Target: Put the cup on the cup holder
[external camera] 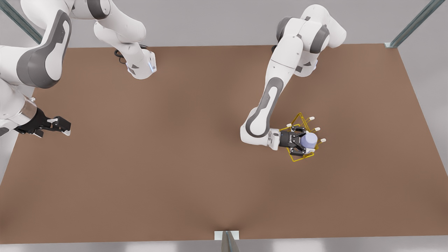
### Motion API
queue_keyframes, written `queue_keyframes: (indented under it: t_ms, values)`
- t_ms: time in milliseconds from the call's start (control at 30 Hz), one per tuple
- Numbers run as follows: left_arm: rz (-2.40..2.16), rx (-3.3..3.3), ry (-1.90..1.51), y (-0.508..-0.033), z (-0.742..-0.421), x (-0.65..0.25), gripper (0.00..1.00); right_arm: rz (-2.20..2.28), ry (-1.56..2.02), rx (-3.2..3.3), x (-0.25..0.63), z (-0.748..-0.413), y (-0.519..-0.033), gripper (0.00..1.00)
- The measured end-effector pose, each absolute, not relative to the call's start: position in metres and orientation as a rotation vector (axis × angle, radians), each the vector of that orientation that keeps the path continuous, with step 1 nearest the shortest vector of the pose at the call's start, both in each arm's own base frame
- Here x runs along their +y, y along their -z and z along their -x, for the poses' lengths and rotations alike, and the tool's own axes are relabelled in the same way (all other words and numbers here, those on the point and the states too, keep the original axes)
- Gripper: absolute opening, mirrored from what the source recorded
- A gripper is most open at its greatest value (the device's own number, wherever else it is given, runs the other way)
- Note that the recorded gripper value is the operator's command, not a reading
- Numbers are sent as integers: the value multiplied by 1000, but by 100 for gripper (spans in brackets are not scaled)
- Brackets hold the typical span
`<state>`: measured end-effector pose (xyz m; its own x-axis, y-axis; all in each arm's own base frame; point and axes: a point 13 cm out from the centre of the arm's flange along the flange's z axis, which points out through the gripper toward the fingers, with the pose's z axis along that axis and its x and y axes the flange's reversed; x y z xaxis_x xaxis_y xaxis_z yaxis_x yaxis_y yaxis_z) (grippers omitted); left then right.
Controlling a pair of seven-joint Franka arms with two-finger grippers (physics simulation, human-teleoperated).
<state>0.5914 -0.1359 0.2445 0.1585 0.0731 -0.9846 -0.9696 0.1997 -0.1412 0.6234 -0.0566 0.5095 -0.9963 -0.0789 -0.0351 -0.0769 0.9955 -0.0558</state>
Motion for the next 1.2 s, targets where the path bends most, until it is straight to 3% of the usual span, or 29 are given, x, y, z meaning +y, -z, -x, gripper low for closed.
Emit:
queue_keyframes:
  t_ms: [133, 167, 433, 567, 700, 800, 900, 967, 1200]
  values:
    - [1066, 1109, -996, -234, -591, -135, 81, 115, 86, 3099, -59, -623, -511, 100]
    - [1066, 1106, -994, -232, -591, -135, 100, 115, 86, 3099, -59, -623, -511, 100]
    - [1113, 1114, -976, -238, -589, -140, 100, 120, 83, 3102, -57, -623, -510, 100]
    - [1480, 1357, -934, -256, -593, -182, 100, 122, 82, 3102, -56, -623, -509, 100]
    - [1923, 1755, -842, -291, -600, -186, 100, 138, 82, 3100, -50, -623, -511, 100]
    - [2129, 2195, -555, -355, -612, -150, 100, 130, 84, 3098, -53, -622, -512, 100]
    - [1928, 2486, -258, -448, -606, -114, 100, 123, 85, 3098, -56, -624, -510, 100]
    - [1700, 2601, -205, -486, -595, -106, 100, 124, 86, 3097, -56, -626, -508, 100]
    - [1062, 2918, -219, -492, -589, -106, 100, 123, 87, 3089, -57, -629, -508, 100]
